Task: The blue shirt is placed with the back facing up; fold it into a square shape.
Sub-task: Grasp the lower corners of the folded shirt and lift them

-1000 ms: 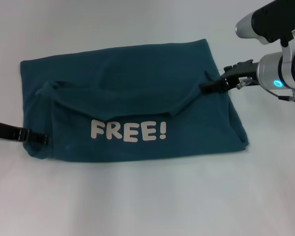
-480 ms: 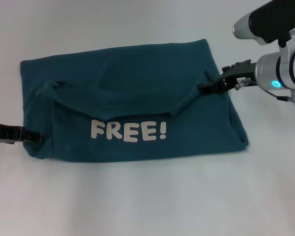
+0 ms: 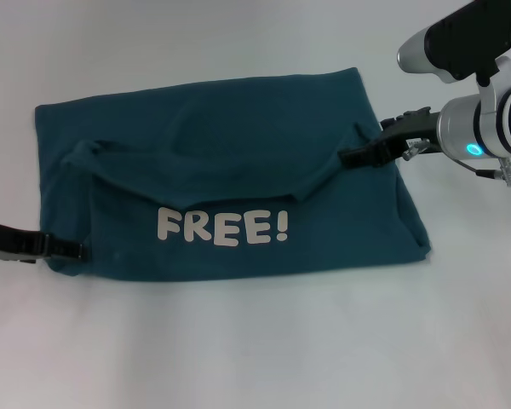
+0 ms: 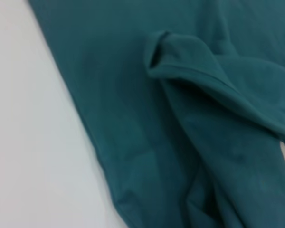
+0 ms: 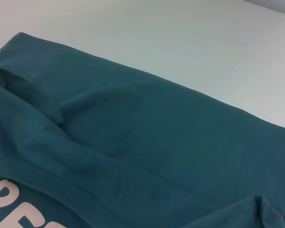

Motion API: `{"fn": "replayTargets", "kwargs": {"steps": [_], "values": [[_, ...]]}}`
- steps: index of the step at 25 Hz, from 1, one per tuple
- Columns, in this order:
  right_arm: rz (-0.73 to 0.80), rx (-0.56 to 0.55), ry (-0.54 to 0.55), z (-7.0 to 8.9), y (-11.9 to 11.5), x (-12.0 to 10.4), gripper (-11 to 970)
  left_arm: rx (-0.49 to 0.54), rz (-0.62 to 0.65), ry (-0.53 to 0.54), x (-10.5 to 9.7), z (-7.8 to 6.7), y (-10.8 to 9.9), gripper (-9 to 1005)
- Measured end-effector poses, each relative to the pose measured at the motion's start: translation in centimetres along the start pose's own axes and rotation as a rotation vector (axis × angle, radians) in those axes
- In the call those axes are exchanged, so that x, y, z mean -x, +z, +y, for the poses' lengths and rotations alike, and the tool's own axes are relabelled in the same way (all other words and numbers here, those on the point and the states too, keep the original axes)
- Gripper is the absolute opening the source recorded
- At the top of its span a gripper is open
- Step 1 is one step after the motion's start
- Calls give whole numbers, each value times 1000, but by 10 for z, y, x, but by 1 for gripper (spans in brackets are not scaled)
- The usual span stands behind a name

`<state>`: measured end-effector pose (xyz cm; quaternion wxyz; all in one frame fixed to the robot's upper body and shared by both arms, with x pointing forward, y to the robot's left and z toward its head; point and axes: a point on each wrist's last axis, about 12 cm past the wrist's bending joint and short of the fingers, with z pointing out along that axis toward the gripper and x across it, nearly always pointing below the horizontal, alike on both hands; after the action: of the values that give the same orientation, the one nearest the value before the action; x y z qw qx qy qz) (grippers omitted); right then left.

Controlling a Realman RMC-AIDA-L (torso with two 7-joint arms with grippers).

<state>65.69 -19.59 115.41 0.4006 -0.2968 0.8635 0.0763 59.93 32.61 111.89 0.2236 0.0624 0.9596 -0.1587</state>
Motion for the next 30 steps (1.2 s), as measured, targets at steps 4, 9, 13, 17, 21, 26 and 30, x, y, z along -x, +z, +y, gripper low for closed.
{"fn": "replayTargets", "kwargs": {"steps": [4,9,13,17,21,26,30], "values": [[3,4,-7,2,1,0,918,-11,10,-2,-1,-1,3,888],[5,6,-10,3,1,0,917,-22,17,-1,-1,-3,8,884],[8,6,-11,4,2,-1,917,-9,4,-2,1,-2,13,881],[14,10,-5,4,1,-3,916,2,9,18,2,-4,18,878],[16,9,2,3,1,-4,916,4,11,47,2,-6,20,875],[18,6,6,2,1,-5,915,10,21,63,0,-8,22,805],[24,8,12,1,0,-6,913,15,13,63,0,-7,22,714]]}}
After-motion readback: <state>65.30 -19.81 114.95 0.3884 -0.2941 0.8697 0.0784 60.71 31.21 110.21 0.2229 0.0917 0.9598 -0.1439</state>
